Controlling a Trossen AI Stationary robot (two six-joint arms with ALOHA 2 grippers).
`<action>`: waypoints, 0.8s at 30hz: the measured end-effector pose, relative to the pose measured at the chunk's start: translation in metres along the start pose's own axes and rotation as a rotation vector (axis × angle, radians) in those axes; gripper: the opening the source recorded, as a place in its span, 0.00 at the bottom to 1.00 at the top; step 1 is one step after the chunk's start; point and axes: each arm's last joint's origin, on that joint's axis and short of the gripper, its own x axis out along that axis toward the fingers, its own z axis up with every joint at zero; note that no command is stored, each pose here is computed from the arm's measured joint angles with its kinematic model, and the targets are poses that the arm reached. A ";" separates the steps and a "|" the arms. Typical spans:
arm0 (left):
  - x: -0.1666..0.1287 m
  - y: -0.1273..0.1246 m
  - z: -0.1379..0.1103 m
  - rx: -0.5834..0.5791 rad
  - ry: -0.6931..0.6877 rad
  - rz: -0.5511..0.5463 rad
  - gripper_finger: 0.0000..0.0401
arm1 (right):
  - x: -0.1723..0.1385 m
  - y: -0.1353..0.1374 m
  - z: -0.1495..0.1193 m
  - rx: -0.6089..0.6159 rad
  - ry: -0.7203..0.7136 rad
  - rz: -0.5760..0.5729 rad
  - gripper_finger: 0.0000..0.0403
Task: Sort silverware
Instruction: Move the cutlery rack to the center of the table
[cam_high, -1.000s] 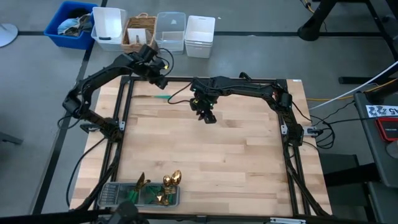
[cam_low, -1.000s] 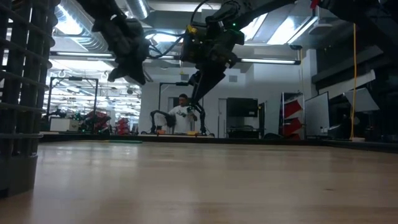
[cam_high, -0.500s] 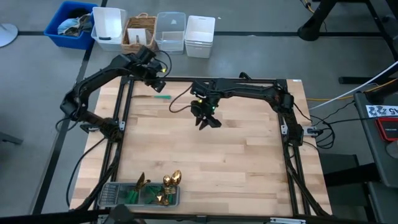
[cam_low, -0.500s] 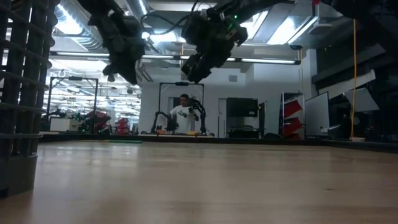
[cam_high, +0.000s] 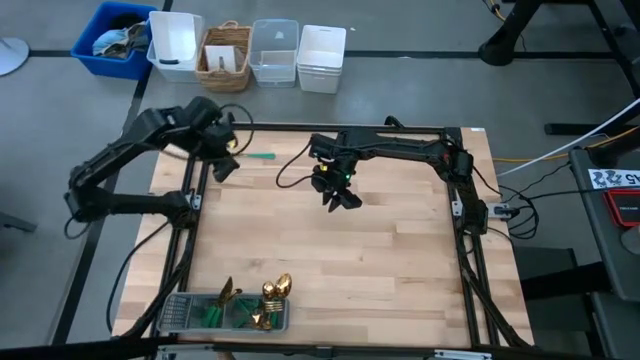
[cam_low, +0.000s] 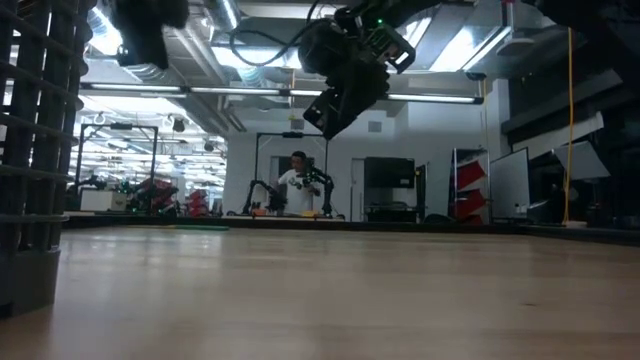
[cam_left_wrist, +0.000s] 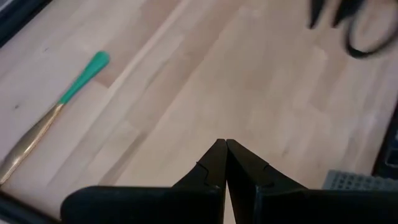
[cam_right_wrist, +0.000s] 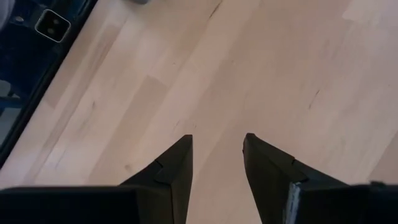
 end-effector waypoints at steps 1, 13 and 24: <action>-0.003 -0.005 -0.004 0.017 -0.012 -0.012 0.00 | 0.000 0.000 0.000 -0.001 -0.002 0.003 0.35; -0.008 -0.016 -0.031 0.135 -0.113 0.057 0.00 | 0.030 0.036 0.031 -0.028 -0.112 0.198 0.35; 0.016 -0.009 -0.035 0.189 -0.078 0.118 0.00 | 0.052 0.107 0.108 -0.122 -0.204 -0.097 0.35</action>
